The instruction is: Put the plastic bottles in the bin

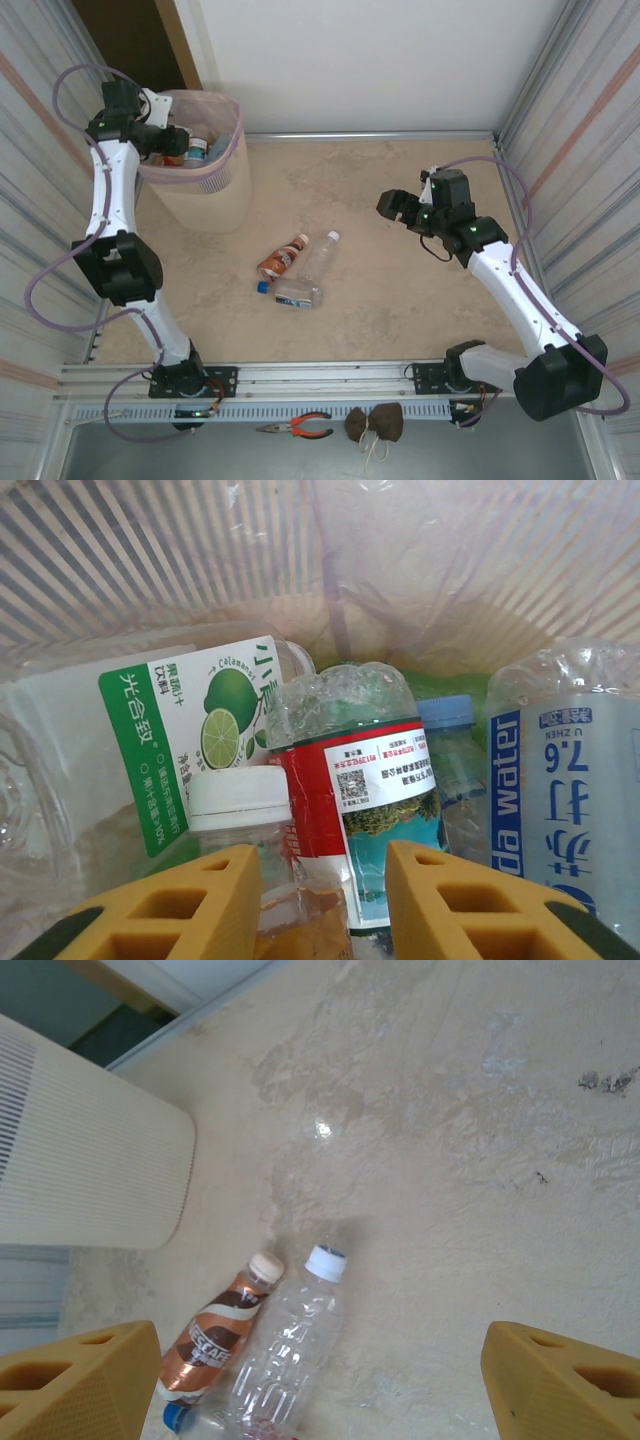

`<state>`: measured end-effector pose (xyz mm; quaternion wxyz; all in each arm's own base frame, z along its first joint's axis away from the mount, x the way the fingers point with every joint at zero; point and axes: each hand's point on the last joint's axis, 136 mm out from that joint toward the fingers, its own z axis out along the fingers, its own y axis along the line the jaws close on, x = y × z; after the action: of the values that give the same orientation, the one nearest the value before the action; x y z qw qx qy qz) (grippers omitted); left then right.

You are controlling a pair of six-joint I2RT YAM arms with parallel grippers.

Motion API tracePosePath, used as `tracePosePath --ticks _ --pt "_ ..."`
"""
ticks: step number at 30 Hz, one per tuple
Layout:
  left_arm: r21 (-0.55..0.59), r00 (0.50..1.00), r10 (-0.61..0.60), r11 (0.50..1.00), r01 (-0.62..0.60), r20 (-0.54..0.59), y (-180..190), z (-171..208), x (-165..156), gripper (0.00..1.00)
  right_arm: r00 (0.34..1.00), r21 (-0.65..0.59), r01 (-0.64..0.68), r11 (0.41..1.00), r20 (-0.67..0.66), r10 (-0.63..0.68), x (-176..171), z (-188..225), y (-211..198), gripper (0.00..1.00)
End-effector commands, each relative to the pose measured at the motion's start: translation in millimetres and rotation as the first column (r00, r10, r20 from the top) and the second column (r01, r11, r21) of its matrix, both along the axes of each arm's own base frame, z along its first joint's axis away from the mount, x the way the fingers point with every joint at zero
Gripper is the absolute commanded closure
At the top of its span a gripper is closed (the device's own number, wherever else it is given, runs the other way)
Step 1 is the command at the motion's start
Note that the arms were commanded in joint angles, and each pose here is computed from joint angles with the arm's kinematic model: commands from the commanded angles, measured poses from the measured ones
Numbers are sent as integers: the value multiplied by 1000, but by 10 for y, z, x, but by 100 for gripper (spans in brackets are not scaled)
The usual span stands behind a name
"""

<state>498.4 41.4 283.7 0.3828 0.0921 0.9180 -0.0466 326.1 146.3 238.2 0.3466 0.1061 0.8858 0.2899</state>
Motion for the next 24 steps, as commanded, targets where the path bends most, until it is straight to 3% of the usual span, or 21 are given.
tracePosePath --ticks 1,15,24 --pt "-25 990 33 999 -37 -133 43 -243 -282 64 999 0 10 1000 38 -10 -14 149 -49 18" --pt "-156 990 -58 985 78 126 -330 842 -525 59 998 5 27 1000 50 -27 -62 244 -74 18" --pt "-177 972 -193 960 216 138 -935 999 -909 58 998 -6 34 999 54 -34 -75 269 -101 18"
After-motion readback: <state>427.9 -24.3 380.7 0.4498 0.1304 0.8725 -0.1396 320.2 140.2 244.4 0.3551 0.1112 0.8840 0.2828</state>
